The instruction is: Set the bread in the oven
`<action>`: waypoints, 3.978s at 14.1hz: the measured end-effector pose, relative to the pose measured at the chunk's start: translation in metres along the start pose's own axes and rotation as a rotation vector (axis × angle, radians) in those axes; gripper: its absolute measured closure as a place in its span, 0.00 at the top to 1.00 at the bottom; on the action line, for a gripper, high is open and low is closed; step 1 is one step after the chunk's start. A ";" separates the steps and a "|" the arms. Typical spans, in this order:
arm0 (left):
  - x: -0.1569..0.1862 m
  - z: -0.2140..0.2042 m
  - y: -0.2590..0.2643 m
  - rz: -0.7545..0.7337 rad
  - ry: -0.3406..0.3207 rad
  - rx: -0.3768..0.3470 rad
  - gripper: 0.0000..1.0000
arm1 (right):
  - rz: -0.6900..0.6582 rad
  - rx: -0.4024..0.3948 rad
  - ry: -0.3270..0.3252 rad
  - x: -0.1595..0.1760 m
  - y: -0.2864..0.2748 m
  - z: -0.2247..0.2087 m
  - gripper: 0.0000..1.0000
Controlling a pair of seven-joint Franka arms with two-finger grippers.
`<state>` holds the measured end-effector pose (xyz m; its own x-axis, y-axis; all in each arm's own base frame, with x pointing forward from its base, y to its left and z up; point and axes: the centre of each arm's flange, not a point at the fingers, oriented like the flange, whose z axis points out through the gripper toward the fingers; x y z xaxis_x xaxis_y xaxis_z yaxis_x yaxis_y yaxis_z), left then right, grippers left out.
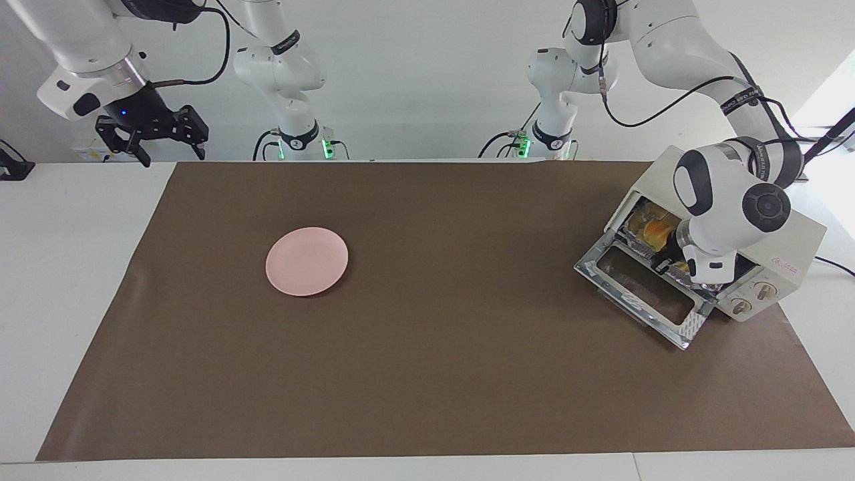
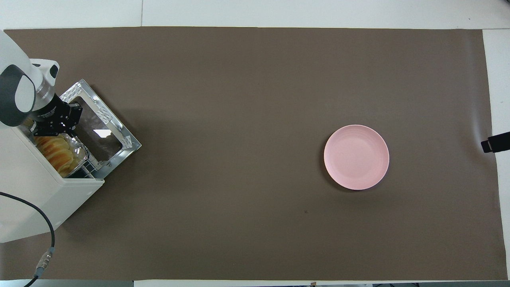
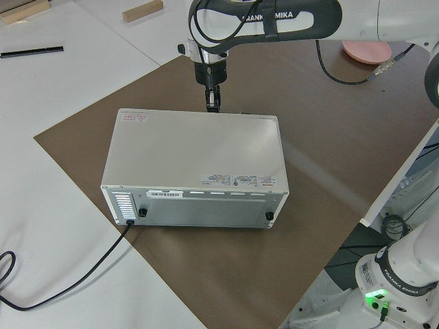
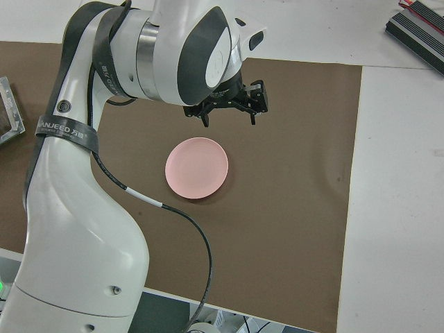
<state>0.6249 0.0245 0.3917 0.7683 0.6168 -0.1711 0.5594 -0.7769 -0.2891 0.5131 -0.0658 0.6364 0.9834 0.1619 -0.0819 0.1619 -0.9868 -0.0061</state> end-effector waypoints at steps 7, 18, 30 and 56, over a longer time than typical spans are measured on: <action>-0.003 0.001 -0.005 0.043 -0.010 0.025 0.08 | 0.000 0.000 0.000 0.000 0.000 0.000 1.00; -0.007 -0.001 0.002 0.113 0.005 0.025 1.00 | 0.000 0.000 0.000 0.000 0.000 0.000 1.00; -0.010 -0.053 0.005 0.115 0.061 -0.019 1.00 | 0.000 0.000 0.000 0.000 0.000 0.000 1.00; -0.052 -0.178 -0.122 0.523 0.248 -0.238 1.00 | 0.000 0.000 0.000 0.000 0.000 0.000 1.00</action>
<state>0.5723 0.0650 0.6038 0.9926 0.1217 -0.0010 0.1217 -0.9926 -0.0041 0.5131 -0.0658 0.6364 0.9834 0.1619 -0.0818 0.1619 -0.9868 -0.0061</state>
